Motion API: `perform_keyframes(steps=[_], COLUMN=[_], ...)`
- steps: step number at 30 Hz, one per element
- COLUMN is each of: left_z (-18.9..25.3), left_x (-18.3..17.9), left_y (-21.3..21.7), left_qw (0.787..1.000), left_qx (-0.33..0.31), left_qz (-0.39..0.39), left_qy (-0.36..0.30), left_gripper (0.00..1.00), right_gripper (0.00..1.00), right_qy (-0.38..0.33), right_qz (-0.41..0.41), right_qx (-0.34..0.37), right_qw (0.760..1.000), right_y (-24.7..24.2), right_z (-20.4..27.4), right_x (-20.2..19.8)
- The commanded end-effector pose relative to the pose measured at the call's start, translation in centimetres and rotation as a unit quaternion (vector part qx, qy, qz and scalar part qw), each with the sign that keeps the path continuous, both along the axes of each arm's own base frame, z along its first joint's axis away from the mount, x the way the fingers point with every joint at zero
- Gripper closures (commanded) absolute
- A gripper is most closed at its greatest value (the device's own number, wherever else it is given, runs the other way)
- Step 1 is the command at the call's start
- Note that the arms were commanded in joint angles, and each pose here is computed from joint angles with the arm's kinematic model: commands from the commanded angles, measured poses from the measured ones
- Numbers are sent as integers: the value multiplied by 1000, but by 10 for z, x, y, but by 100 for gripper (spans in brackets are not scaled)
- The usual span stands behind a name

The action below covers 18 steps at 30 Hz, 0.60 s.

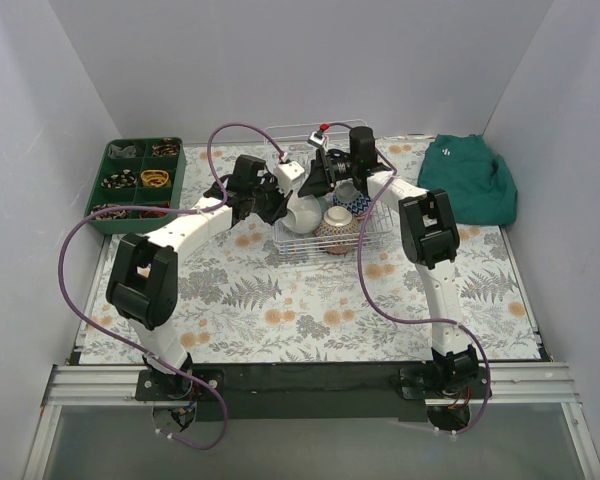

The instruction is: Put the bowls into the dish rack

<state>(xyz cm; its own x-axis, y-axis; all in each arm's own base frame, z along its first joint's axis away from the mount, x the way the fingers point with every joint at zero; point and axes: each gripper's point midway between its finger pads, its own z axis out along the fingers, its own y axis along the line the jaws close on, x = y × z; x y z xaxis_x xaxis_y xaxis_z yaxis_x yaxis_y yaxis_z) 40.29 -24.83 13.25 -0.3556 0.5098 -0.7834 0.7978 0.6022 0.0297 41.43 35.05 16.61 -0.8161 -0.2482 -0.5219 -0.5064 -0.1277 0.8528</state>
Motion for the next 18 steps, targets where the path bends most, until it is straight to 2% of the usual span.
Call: perform_keyframes(steps=[1, 10, 18], left_z=[2, 5, 6], left_x=[9, 8, 5], left_y=[-3, -3, -6], left_qw=[1000, 1000, 1000], left_qx=[-9, -13, -21], left_qz=[9, 9, 2], left_qy=[-14, -13, -7], left_gripper=[100, 100, 100], right_gripper=[1, 1, 1], right_qy=[-77, -96, -154], right_qz=[-15, -43, -69], right_qx=[25, 24, 28], right_qw=[997, 994, 985], right_y=[-10, -14, -8], right_z=[39, 42, 60], right_x=[10, 25, 49])
